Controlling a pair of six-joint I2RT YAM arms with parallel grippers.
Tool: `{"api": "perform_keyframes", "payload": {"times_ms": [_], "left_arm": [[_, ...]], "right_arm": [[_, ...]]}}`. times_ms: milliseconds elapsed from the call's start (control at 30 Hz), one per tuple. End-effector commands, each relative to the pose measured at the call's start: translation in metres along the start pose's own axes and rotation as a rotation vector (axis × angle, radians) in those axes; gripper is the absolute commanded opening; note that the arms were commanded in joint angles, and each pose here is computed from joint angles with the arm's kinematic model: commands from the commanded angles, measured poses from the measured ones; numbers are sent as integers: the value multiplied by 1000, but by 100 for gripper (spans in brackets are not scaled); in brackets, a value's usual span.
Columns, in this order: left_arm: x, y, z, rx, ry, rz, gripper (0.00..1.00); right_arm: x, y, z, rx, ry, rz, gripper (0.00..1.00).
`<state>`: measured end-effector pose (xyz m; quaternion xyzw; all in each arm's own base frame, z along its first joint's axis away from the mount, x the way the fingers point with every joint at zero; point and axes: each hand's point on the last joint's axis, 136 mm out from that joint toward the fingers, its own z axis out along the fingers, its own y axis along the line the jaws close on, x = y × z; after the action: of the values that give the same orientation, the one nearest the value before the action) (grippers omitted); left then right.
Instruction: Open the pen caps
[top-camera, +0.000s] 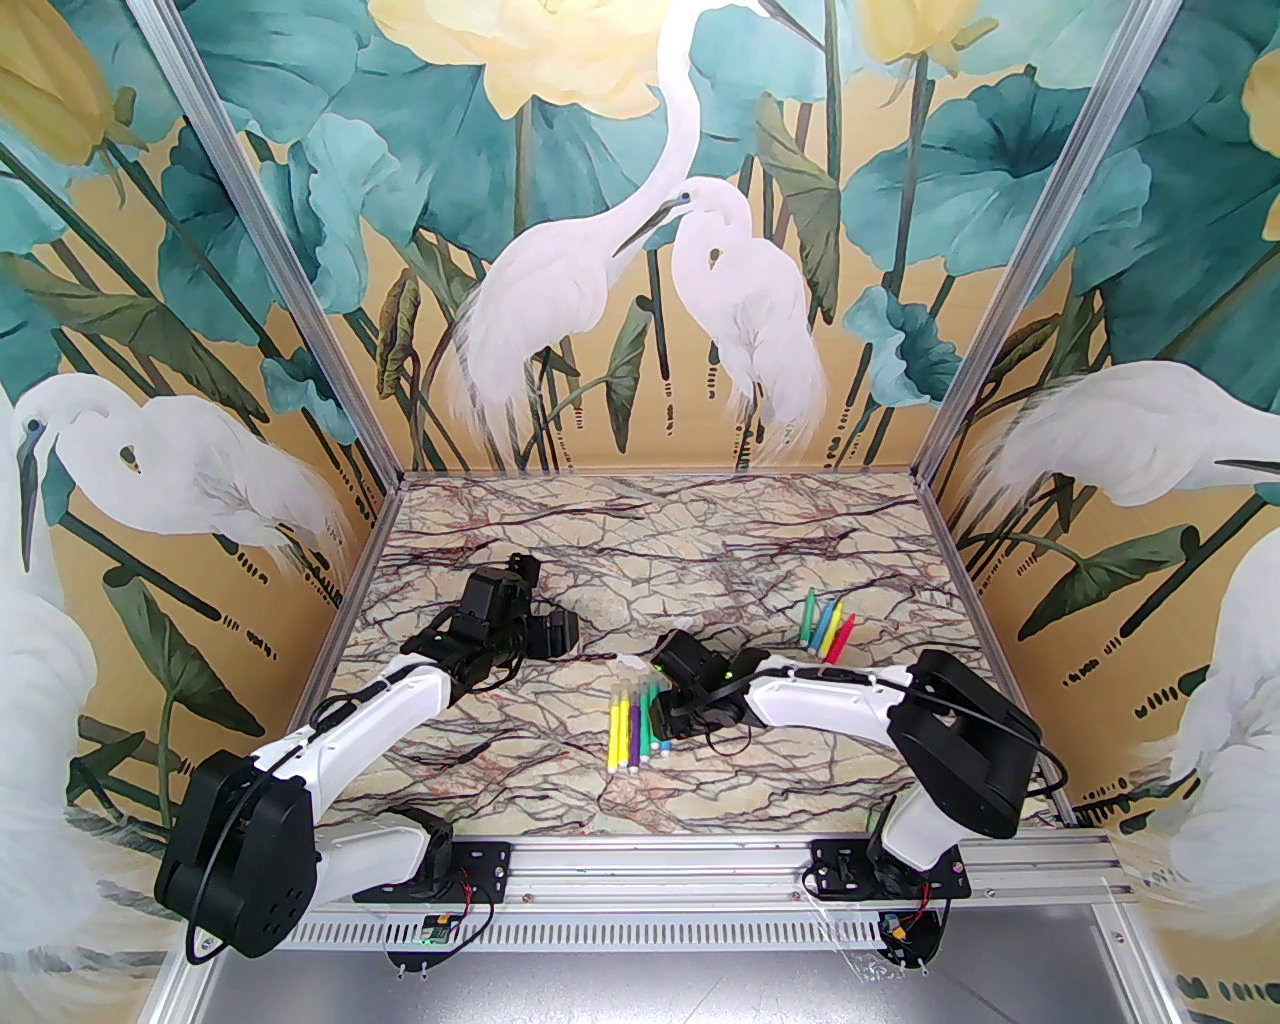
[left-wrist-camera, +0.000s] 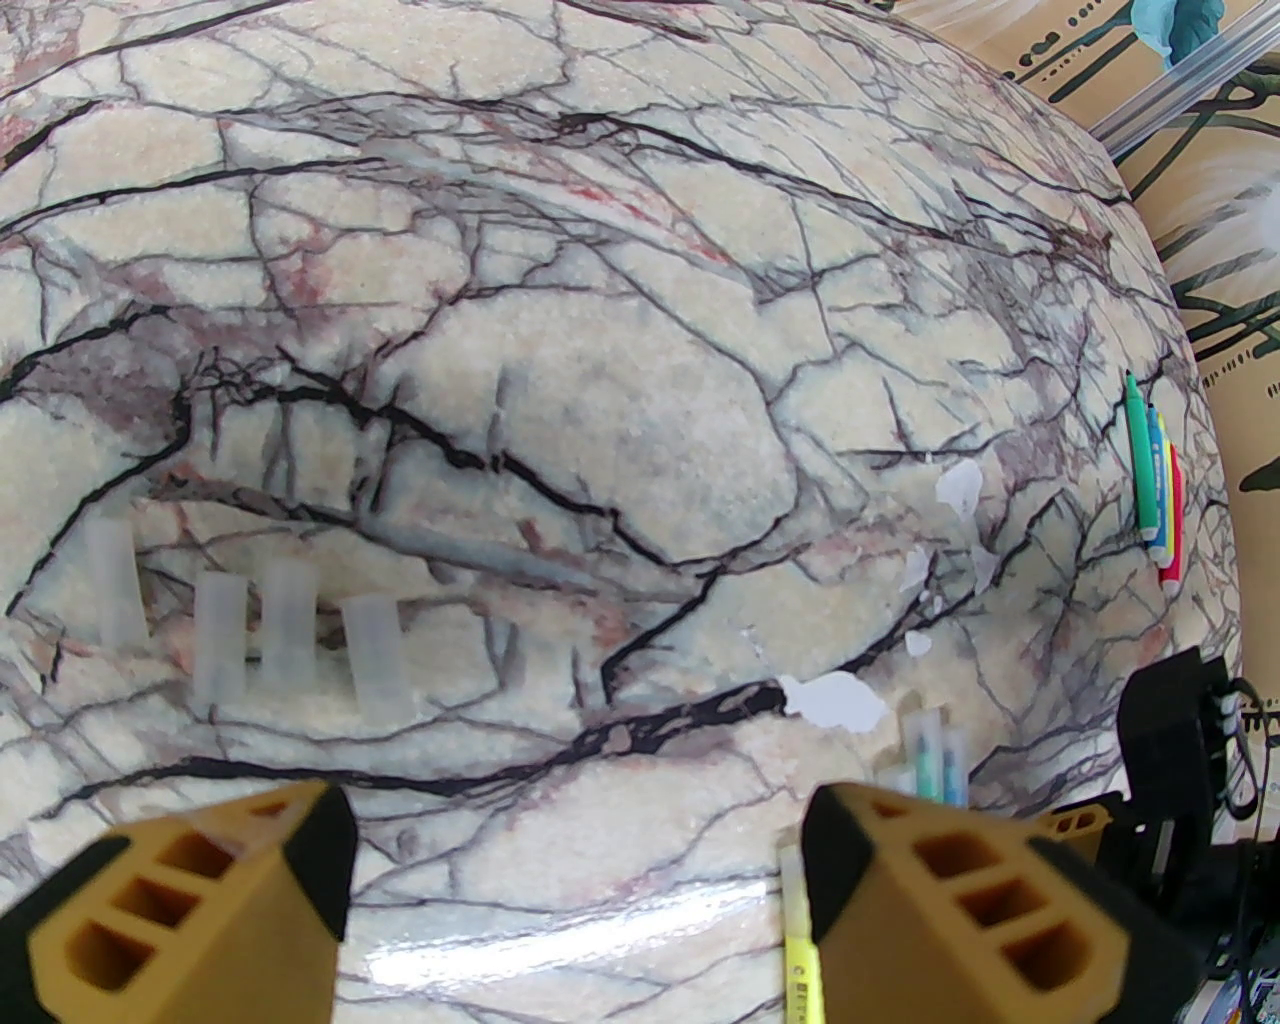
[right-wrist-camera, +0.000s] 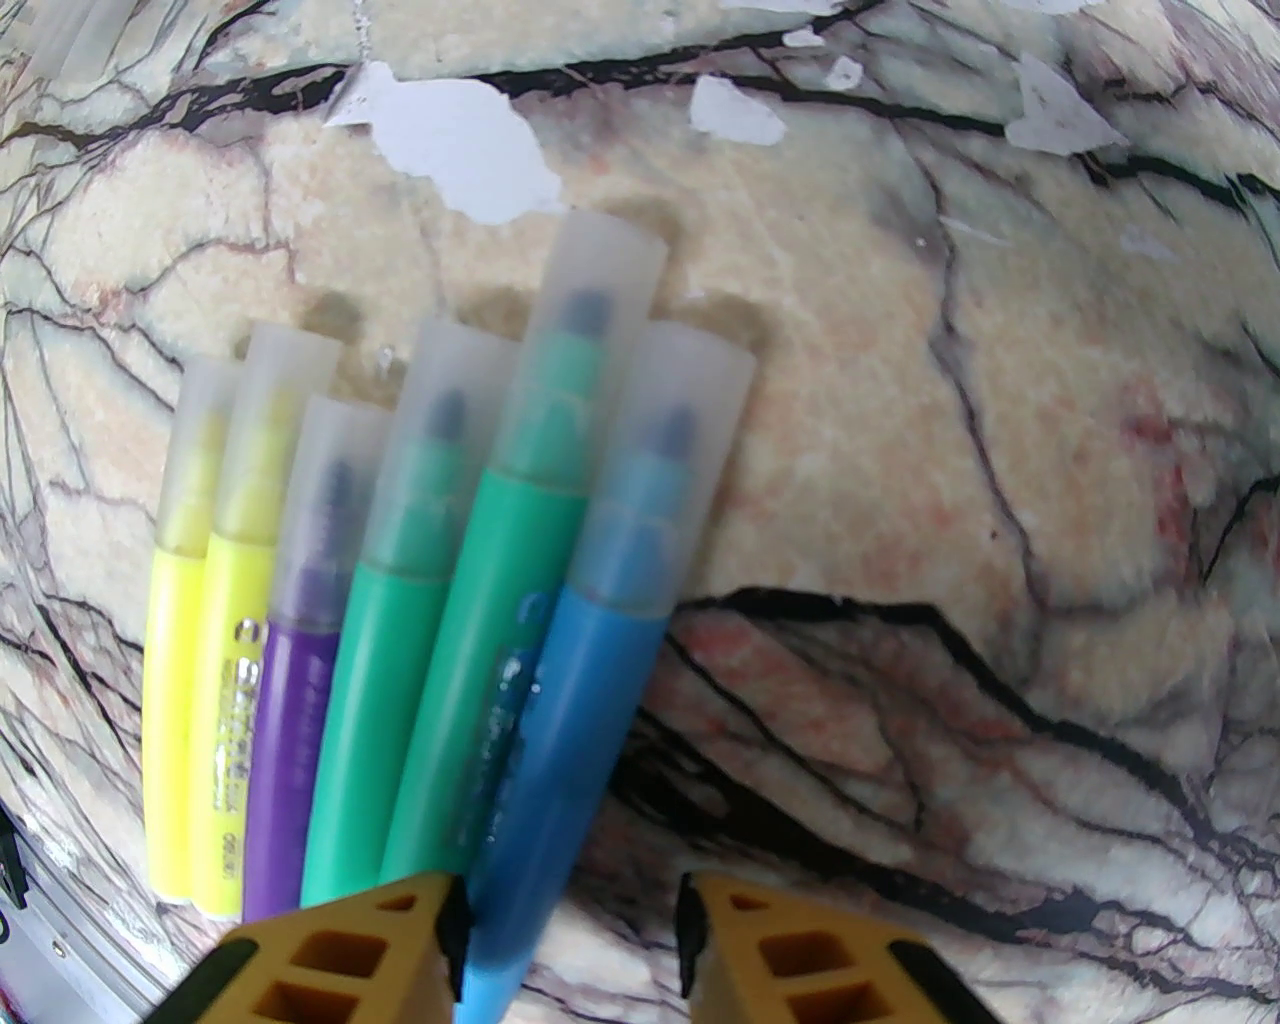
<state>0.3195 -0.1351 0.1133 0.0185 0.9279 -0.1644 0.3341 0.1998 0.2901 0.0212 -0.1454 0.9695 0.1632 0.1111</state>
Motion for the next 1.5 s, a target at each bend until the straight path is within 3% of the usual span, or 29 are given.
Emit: {"api": "perform_keyframes", "payload": {"times_ms": [0,533,967,1467], "left_arm": [[-4,0,-4,-2,-27,19,78],[-5,-2,-9,9,-41,22,78],[-4,-2,-11,13,-43,18,79],[-3,-7,-11,42,-35,21,79]], "right_arm": [[-3,-1,1,46,-1,8,40],[1,-30,-6,251,9,-7,38],[1,-23,4,256,39,-55,35],[-1,-28,6,287,34,-63,22]]}}
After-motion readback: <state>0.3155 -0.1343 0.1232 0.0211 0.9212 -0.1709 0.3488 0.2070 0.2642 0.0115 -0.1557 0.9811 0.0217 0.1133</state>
